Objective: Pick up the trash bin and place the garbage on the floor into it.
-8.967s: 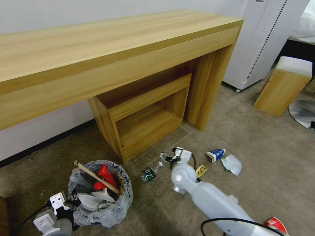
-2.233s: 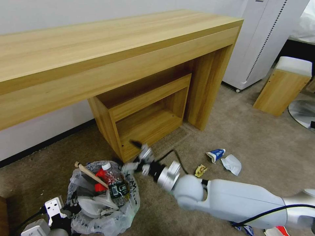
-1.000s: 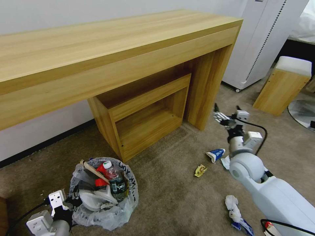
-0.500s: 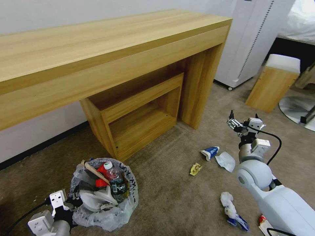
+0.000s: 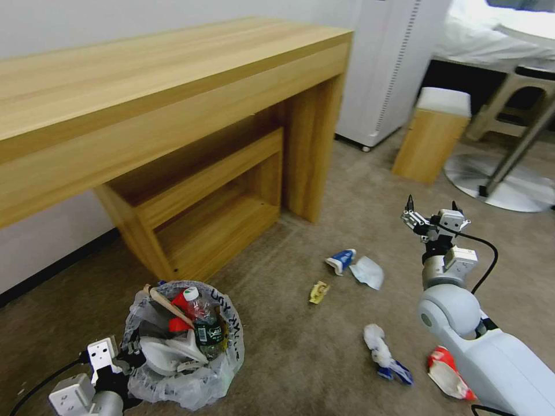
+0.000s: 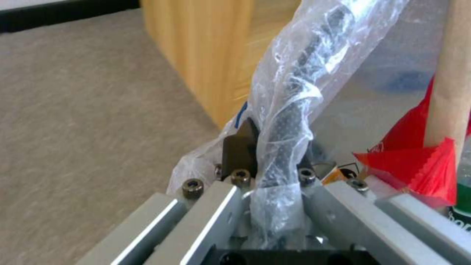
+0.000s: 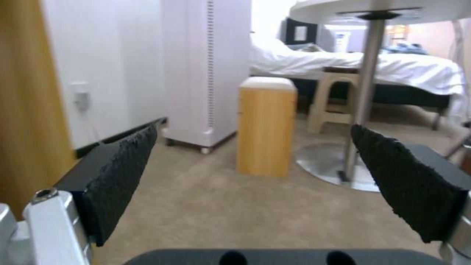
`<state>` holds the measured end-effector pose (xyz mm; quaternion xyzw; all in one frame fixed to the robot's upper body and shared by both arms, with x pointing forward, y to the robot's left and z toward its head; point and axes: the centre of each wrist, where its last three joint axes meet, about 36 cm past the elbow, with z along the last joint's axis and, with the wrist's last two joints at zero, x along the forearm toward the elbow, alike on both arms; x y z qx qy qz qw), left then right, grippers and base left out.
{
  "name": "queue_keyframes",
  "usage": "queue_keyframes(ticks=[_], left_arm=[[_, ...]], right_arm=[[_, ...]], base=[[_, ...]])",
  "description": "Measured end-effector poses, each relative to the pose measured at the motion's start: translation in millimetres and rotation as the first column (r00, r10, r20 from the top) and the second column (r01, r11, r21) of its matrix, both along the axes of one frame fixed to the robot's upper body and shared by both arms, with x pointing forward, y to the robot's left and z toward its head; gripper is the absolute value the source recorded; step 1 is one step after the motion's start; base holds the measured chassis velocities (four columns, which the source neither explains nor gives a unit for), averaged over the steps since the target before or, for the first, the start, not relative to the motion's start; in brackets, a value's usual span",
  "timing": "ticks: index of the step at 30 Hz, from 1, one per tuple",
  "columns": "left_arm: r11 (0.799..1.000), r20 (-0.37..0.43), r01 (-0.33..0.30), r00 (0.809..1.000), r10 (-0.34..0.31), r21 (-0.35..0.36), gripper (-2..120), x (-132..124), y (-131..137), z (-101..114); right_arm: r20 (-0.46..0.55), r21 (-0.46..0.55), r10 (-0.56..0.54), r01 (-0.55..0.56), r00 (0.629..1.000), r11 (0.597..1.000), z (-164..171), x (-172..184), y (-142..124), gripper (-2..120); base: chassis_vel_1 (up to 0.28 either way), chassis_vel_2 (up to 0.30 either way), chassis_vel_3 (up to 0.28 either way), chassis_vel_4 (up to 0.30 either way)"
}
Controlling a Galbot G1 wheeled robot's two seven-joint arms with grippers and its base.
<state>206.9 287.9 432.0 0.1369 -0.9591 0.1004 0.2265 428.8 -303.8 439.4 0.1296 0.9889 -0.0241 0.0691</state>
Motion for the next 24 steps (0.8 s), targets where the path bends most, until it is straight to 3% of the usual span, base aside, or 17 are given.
queue_keyframes(ticks=[12, 24], left_arm=[[1.0, -0.006, -0.001, 1.0, 0.001, 0.004, 0, 1.0, 3.4, -5.6], [1.0, -0.015, -0.004, 1.0, 0.004, 0.004, 0, 1.2, 4.5, -8.2]], right_arm=[[-0.007, -0.008, -0.002, 0.002, 1.0, 1.0, -8.8, 2.3, 0.1, 100], [-0.001, -0.015, -0.001, 0.001, 1.0, 1.0, -9.9, 3.5, -3.4, 100]], base=[[-0.079, -0.085, -0.074, -0.077], [0.0, 0.0, 0.0, 0.0]])
